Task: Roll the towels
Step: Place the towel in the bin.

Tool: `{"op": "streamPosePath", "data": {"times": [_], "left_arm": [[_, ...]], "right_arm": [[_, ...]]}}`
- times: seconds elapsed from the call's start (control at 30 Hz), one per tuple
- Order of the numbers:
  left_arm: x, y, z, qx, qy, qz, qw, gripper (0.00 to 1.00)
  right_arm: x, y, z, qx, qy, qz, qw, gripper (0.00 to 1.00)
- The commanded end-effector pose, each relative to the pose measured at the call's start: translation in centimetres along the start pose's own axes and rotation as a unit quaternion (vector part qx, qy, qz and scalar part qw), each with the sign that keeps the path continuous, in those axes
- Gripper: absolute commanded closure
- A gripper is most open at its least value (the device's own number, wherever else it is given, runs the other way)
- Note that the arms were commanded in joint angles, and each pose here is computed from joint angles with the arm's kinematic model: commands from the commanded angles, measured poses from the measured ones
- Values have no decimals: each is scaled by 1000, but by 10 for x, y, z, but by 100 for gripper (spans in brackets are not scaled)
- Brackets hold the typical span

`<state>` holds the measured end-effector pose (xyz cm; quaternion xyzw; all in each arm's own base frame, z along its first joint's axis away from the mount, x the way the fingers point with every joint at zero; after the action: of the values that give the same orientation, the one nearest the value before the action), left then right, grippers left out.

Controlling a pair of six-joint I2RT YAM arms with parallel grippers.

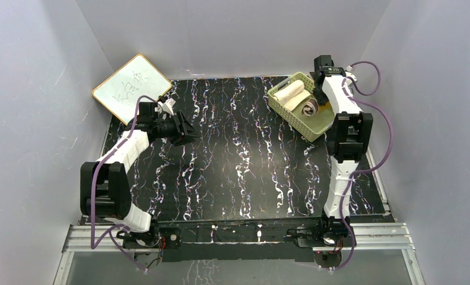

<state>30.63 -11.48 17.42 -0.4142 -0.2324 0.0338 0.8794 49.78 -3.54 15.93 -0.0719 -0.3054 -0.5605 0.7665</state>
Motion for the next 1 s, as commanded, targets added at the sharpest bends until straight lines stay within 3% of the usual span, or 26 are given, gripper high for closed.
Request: {"op": "streamPosePath", "data": {"times": [0.0,0.43,0.6,0.97], "left_arm": [[0,-6,5,-9,13,-6,1000,52],[-6,4,0,1,32,-1,999,52],[-6,6,-3,0,37,1,999,52],[-4,4,-3,-5,34,1,999,52]], "right_arm": [[-6,18,13,6,-32,16,999,100],[-56,48,-19,8,-23,52,998,100],[-48,54,-3,23,-46,57,997,100],[-17,22,34,0,-107,82,991,100]]}}
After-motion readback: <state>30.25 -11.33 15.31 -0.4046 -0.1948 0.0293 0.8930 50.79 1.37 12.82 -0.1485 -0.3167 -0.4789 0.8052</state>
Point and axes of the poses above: each gripper's point midway between its finger pads, its own z axis back along the fingers, its own y axis along the line the jaws close on, x = y × z, the point moved 6 cm from there along z, back along the fingers, and after that the axes turned 6 degrees about -z, right-handed, at the moved point
